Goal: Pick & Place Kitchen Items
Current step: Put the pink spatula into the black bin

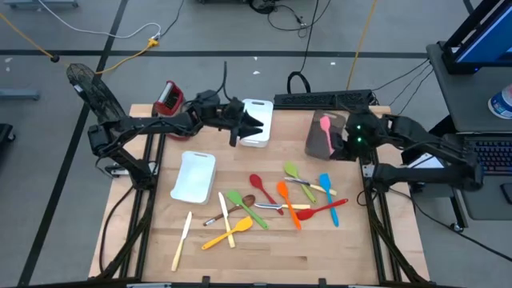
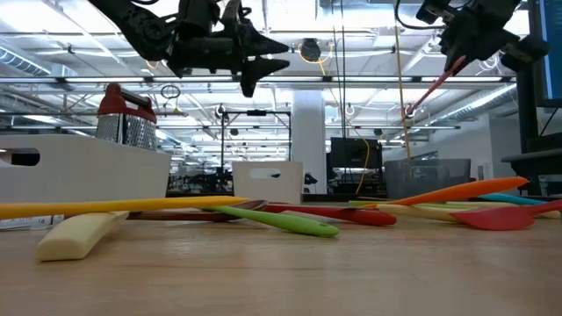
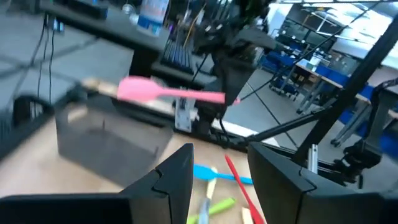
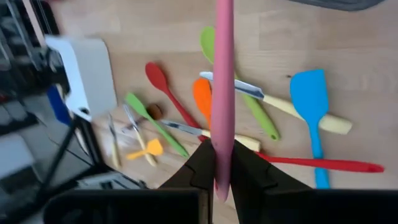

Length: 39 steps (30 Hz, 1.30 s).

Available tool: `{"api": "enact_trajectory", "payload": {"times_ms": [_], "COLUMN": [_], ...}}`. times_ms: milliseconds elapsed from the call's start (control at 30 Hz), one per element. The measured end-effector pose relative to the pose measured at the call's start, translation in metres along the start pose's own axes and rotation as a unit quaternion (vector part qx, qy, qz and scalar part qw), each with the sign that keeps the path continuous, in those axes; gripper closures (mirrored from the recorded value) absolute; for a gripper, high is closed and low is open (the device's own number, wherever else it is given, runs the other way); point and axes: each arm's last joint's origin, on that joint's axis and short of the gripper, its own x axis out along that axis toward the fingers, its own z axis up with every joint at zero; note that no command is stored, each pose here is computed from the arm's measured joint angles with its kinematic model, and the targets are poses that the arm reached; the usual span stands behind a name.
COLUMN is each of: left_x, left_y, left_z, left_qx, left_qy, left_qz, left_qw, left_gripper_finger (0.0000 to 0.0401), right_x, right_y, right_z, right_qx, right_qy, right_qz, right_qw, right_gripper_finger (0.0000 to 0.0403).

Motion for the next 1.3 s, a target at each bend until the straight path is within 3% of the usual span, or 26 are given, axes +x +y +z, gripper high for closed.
{"api": "enact_trajectory", "payload": {"times_ms": [100, 267, 500, 633, 800, 1133, 1300], "left_x": [0.0, 0.0, -0.001, -0.004, -0.009, -0.011, -0.011], "left_y": [-0.001, -0.002, -0.001, 0.003, 0.007, 0.01, 0.011], "left_z": [0.004, 0.005, 0.006, 0.006, 0.007, 0.008, 0.008], "left_qx": [0.036, 0.044, 0.042, 0.043, 0.05, 0.049, 0.042], "left_qy": [-0.017, -0.023, -0.023, -0.02, -0.012, -0.012, -0.018], "left_qz": [-0.008, -0.01, -0.009, -0.011, -0.043, -0.042, -0.022], "left_qw": [0.999, 0.999, 0.999, 0.999, 0.998, 0.998, 0.999], "left_gripper_finger": [0.0244, 0.0244, 0.0244, 0.0244, 0.0244, 0.0244, 0.0244], "right_x": [0.005, 0.032, 0.072, 0.081, 0.077, 0.058, 0.058], "right_y": [-0.003, -0.012, -0.02, -0.033, -0.04, -0.038, -0.048], "right_z": [0.003, 0.011, 0.023, 0.024, 0.022, 0.018, 0.016], "right_qx": [0.025, 0.058, 0.124, 0.165, 0.183, 0.166, 0.175], "right_qy": [-0.006, -0.006, 0.018, 0.03, 0.019, -0.045, -0.043], "right_qz": [0.011, 0.03, 0.138, 0.147, 0.157, 0.231, 0.193], "right_qw": [1.0, 0.998, 0.982, 0.975, 0.97, 0.958, 0.965], "right_gripper_finger": [0.0382, 0.0382, 0.0382, 0.0382, 0.0382, 0.0382, 0.0382]}}
